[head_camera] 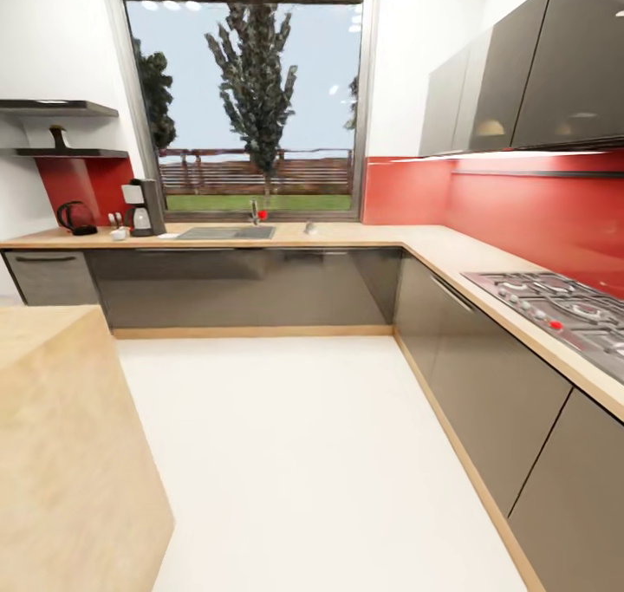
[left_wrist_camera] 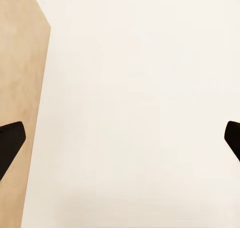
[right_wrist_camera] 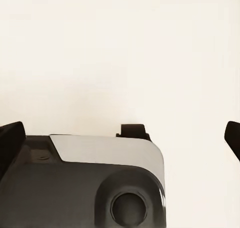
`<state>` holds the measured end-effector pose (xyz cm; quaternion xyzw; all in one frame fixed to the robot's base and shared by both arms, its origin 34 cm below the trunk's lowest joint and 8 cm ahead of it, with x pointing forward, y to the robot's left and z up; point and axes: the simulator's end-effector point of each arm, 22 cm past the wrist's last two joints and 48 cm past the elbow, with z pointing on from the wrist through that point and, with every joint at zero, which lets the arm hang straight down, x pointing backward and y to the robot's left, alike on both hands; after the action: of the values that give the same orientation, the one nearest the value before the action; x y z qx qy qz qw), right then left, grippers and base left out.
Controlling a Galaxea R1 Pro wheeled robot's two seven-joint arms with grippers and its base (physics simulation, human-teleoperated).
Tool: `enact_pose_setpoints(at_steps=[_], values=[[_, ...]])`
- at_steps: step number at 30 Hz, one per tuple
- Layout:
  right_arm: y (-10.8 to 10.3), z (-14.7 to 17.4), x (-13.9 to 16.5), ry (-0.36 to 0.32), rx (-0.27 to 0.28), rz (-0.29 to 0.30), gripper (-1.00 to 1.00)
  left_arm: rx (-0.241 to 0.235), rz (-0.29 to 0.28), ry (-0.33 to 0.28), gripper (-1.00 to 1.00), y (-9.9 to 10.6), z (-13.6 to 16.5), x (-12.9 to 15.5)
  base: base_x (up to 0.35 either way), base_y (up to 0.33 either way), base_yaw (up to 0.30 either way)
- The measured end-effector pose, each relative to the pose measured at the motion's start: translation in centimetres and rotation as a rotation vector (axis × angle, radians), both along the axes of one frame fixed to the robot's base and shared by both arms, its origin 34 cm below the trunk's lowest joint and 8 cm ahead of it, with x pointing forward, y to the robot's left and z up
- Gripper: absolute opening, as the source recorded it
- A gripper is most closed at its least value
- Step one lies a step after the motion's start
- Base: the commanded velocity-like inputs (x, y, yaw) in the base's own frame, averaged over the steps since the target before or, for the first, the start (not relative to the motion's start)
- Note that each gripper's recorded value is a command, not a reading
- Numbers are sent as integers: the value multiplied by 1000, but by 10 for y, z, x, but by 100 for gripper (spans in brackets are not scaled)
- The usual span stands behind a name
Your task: Set up a coffee station on the kitchen countertop: keep the coffee maker on the countertop, move the bottle of coffee from the kitchen shelf to the counter next to the coffee maker, place a paper coffee filter on top of the coffee maker, put the saucer next to the coffee maker with the coffee cup on the saucer, and place the electric kettle next to the coffee maker.
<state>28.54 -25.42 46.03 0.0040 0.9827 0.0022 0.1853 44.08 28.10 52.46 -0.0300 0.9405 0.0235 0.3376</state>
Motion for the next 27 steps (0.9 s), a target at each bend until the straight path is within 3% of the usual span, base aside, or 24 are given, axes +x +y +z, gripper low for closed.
enact_pose_setpoints(at_steps=[27], values=[[1, 0, 0, 0, 0, 0, 100, 0, 0, 0, 100, 0, 0, 0, 344, 0, 0]])
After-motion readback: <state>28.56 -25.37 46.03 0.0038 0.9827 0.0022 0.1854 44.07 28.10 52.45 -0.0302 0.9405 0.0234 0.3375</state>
